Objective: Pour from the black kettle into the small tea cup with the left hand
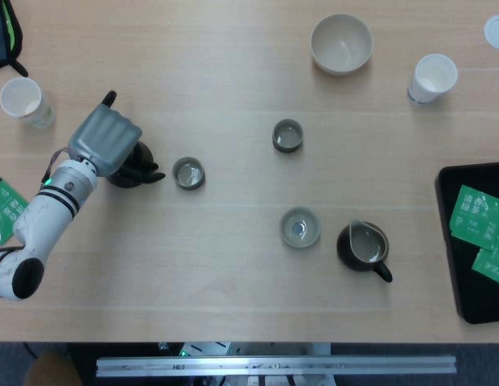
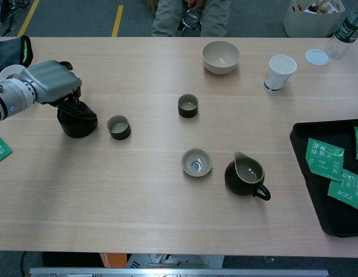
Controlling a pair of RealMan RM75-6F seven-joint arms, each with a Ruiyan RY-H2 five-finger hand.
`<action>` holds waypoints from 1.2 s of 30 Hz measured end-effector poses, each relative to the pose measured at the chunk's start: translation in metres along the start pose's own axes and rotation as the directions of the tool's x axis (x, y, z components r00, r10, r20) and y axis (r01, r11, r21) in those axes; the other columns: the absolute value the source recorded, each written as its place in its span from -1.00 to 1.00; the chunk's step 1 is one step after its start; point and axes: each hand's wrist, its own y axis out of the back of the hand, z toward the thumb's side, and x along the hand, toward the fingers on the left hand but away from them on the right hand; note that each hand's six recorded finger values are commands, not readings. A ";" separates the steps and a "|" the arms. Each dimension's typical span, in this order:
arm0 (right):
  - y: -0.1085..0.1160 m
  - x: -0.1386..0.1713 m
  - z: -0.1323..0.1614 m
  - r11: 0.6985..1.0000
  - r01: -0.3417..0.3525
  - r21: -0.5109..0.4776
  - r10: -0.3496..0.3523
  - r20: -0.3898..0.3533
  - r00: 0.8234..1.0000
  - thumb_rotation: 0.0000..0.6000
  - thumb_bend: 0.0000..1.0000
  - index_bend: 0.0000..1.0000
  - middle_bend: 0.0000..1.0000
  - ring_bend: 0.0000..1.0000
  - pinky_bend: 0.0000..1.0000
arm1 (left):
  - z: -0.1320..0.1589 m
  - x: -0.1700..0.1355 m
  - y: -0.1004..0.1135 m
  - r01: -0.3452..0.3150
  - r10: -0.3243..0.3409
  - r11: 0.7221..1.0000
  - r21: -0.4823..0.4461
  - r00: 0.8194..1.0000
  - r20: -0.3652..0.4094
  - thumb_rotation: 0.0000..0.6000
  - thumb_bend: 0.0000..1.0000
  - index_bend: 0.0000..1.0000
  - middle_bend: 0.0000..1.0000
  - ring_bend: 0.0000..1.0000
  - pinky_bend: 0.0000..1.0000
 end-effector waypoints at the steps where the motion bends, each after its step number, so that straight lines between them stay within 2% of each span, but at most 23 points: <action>1: 0.000 0.000 0.000 1.000 0.000 0.000 0.000 0.000 1.000 1.00 -0.71 -0.33 -0.35 -0.56 -0.52 | 0.000 0.000 -0.001 0.005 -0.005 1.000 -0.003 1.000 0.002 -1.00 -0.91 0.50 0.59 0.10 -0.77; 9: 0.000 0.001 -0.001 1.000 0.000 -0.002 0.000 0.003 1.000 1.00 -0.71 -0.33 -0.35 -0.56 -0.52 | 0.001 0.000 -0.002 0.031 -0.030 0.999 -0.025 1.000 0.008 -1.00 -0.92 0.56 0.68 0.17 -0.77; 19: 0.001 0.001 -0.003 1.000 0.004 -0.006 -0.004 0.009 1.000 1.00 -0.70 -0.33 -0.35 -0.56 -0.52 | 0.004 -0.002 -0.004 0.069 -0.069 0.997 -0.043 0.998 0.014 -1.00 -0.92 0.78 0.98 0.46 -0.77; 22: 0.001 0.001 -0.003 1.000 0.007 -0.007 -0.007 0.008 1.000 1.00 -0.70 -0.33 -0.35 -0.56 -0.52 | 0.004 -0.002 -0.002 0.071 -0.071 0.995 -0.066 0.997 0.012 -1.00 -0.91 0.83 1.00 0.54 -0.77; 29: 0.001 0.001 -0.001 1.000 0.010 -0.010 -0.010 0.002 1.000 1.00 -0.71 -0.33 -0.35 -0.56 -0.52 | -0.002 -0.004 0.006 0.029 -0.030 0.991 -0.127 1.000 -0.004 -1.00 -0.92 0.94 1.00 0.69 -0.77; 36: 0.001 0.000 0.002 1.000 0.009 -0.012 -0.009 -0.007 1.000 1.00 -0.71 -0.33 -0.35 -0.56 -0.52 | -0.016 -0.009 0.013 -0.032 0.020 0.971 -0.238 0.998 -0.053 -1.00 -0.91 1.00 1.00 0.79 -0.77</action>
